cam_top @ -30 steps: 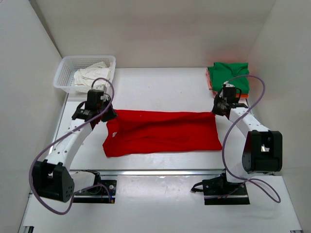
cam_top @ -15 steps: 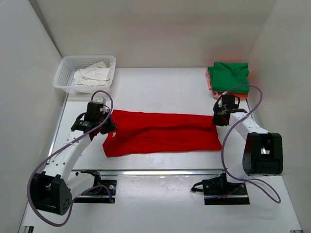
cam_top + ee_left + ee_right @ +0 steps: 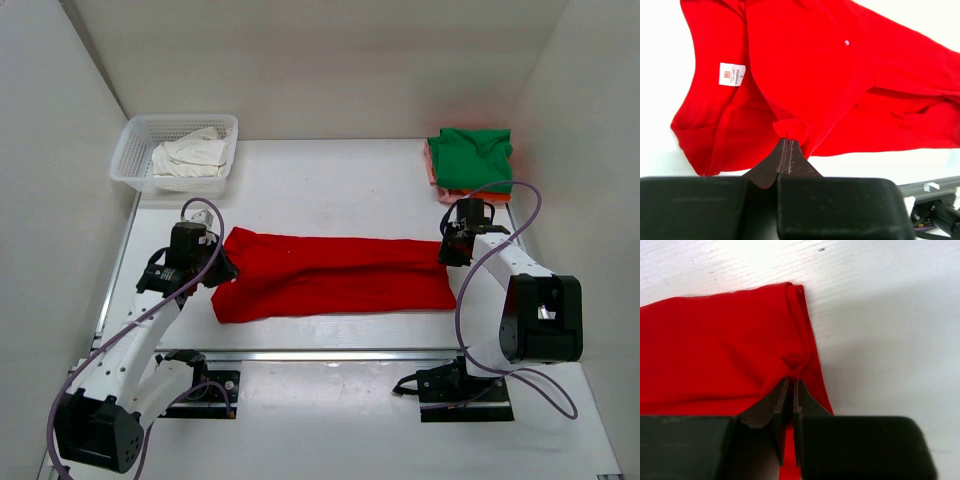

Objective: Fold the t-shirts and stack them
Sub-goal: Fold the other side of the tshirt into a rectangle

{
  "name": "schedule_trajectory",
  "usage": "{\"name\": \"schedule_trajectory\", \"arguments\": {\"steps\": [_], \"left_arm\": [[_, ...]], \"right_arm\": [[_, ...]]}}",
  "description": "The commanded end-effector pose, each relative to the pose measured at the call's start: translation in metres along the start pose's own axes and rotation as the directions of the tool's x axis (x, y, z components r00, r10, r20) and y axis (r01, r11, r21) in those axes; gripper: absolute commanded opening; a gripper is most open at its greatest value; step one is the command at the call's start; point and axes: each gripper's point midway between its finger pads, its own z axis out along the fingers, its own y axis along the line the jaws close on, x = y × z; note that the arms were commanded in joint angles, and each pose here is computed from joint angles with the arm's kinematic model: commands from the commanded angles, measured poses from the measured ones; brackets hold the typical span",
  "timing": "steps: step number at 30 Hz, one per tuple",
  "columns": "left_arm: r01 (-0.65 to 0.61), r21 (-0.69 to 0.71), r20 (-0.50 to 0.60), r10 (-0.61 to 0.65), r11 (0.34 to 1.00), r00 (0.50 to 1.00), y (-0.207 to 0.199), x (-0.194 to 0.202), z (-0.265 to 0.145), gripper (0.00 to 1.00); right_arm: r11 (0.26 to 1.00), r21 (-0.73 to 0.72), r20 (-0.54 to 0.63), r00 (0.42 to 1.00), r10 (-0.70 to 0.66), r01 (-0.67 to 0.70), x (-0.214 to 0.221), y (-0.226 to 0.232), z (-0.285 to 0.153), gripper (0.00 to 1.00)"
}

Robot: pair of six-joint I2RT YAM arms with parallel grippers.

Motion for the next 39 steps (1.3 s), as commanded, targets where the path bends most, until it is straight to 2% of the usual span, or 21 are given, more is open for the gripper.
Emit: {"name": "schedule_trajectory", "arguments": {"steps": [1, 4, 7, 15, 21, 24, 31, 36, 39], "left_arm": [[0.017, 0.046, 0.019, -0.018, 0.999, 1.0, -0.008, -0.001, -0.01, 0.0], [0.03, 0.072, 0.062, -0.034, 0.997, 0.997, -0.015, -0.012, -0.019, 0.0], [0.035, 0.066, 0.015, -0.036, 0.997, 0.999, -0.018, -0.008, -0.022, 0.0], [0.063, 0.113, -0.059, -0.057, 0.992, 0.997, -0.02, 0.028, -0.029, 0.0], [0.055, 0.115, -0.147, -0.038, 0.992, 0.988, -0.018, 0.061, -0.034, 0.0], [0.04, 0.122, -0.155, -0.021, 0.992, 0.988, -0.014, 0.068, -0.027, 0.0], [-0.016, 0.103, -0.024, 0.019, 0.995, 1.0, -0.02, 0.018, -0.013, 0.0], [-0.029, 0.066, 0.153, 0.018, 0.997, 0.988, -0.025, -0.034, -0.007, 0.0], [-0.026, 0.02, 0.173, 0.022, 0.999, 0.985, -0.017, -0.044, 0.008, 0.0]], "right_arm": [[0.999, 0.032, 0.026, 1.0, 0.001, -0.002, -0.012, -0.006, -0.002, 0.0], [0.999, 0.035, 0.023, 1.0, -0.004, 0.003, -0.014, -0.007, 0.0, 0.0], [0.999, 0.043, 0.014, 1.0, -0.011, 0.01, -0.014, -0.009, 0.001, 0.0], [0.999, 0.031, 0.011, 1.0, -0.016, 0.015, -0.012, -0.009, 0.003, 0.0], [0.999, 0.026, 0.001, 1.0, -0.023, 0.023, -0.011, -0.007, 0.004, 0.0], [0.999, 0.024, -0.002, 1.0, -0.024, 0.024, -0.007, -0.008, 0.005, 0.0], [0.999, 0.013, 0.015, 0.999, -0.033, 0.033, -0.015, -0.004, 0.002, 0.0], [1.0, 0.015, 0.006, 1.0, -0.028, 0.028, -0.012, -0.006, 0.004, 0.0], [0.999, 0.015, -0.002, 0.999, -0.032, 0.032, -0.011, -0.005, 0.009, 0.01]]}}
